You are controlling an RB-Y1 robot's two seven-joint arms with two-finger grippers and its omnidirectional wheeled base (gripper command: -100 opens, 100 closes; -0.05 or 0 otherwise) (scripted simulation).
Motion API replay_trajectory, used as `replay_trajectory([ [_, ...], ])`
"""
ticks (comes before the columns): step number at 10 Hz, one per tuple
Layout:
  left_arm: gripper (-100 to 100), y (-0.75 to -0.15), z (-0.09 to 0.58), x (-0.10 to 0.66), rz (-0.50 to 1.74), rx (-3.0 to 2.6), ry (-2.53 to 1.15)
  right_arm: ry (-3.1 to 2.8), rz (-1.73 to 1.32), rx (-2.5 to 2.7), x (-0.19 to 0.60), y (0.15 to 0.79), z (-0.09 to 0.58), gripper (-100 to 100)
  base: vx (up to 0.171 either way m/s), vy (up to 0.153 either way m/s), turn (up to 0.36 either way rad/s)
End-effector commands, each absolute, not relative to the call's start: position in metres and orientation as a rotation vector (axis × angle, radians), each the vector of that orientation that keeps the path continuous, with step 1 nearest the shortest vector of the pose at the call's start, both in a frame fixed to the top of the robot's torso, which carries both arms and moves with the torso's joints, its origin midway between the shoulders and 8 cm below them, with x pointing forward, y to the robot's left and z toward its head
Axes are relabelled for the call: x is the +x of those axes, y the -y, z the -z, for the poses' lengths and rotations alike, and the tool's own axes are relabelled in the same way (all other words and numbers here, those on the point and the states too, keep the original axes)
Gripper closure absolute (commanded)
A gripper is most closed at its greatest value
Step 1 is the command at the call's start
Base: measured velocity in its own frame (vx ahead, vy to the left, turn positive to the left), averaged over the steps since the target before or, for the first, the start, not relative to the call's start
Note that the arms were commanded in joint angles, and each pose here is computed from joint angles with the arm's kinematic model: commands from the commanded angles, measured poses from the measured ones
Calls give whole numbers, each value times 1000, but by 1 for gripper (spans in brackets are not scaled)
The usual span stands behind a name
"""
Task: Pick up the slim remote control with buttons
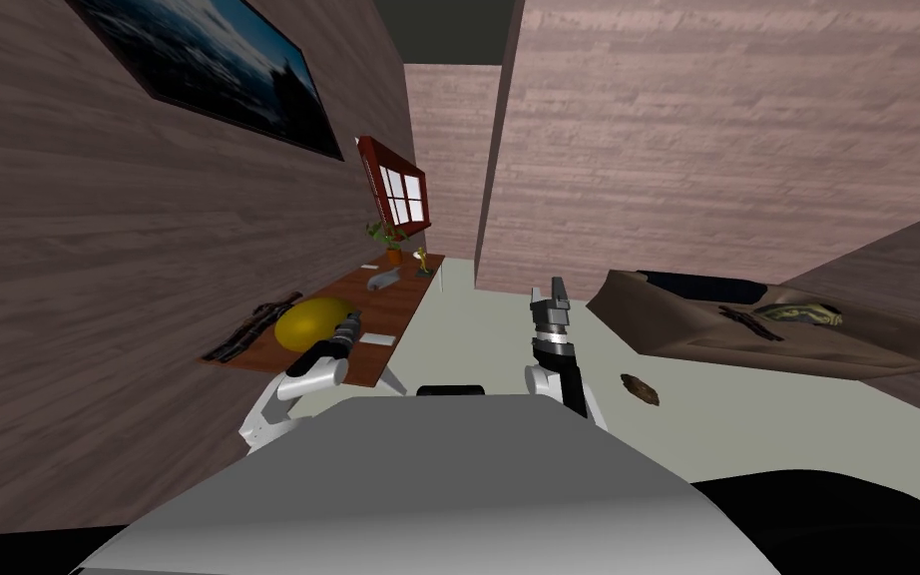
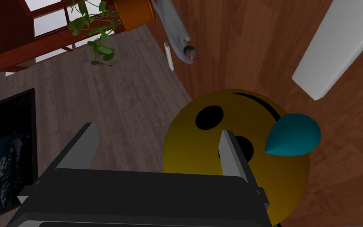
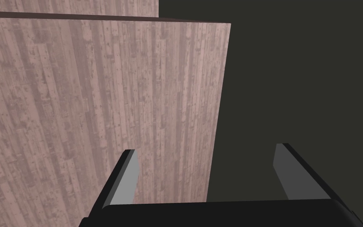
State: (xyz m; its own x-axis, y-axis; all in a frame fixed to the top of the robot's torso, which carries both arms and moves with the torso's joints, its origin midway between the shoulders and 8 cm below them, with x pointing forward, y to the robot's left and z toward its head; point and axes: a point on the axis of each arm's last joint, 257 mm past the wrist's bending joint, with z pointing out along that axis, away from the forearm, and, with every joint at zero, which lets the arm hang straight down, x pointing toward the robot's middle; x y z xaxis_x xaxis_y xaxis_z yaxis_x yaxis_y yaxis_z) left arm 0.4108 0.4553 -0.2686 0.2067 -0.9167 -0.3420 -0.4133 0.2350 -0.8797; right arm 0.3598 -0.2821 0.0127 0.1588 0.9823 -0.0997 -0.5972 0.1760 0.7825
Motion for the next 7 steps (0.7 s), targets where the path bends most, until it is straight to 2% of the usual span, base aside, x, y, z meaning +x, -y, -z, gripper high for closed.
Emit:
replay_trajectory([
  [1, -100, -457, 281, 408, 551, -1407, -1418, -707, -1261, 676, 360, 282, -13, 0, 51, -31, 9],
  [7, -100, -465, 330, 393, 484, -1572, -1513, -707, -1261, 676, 360, 282, -13, 0, 44, -27, 1],
])
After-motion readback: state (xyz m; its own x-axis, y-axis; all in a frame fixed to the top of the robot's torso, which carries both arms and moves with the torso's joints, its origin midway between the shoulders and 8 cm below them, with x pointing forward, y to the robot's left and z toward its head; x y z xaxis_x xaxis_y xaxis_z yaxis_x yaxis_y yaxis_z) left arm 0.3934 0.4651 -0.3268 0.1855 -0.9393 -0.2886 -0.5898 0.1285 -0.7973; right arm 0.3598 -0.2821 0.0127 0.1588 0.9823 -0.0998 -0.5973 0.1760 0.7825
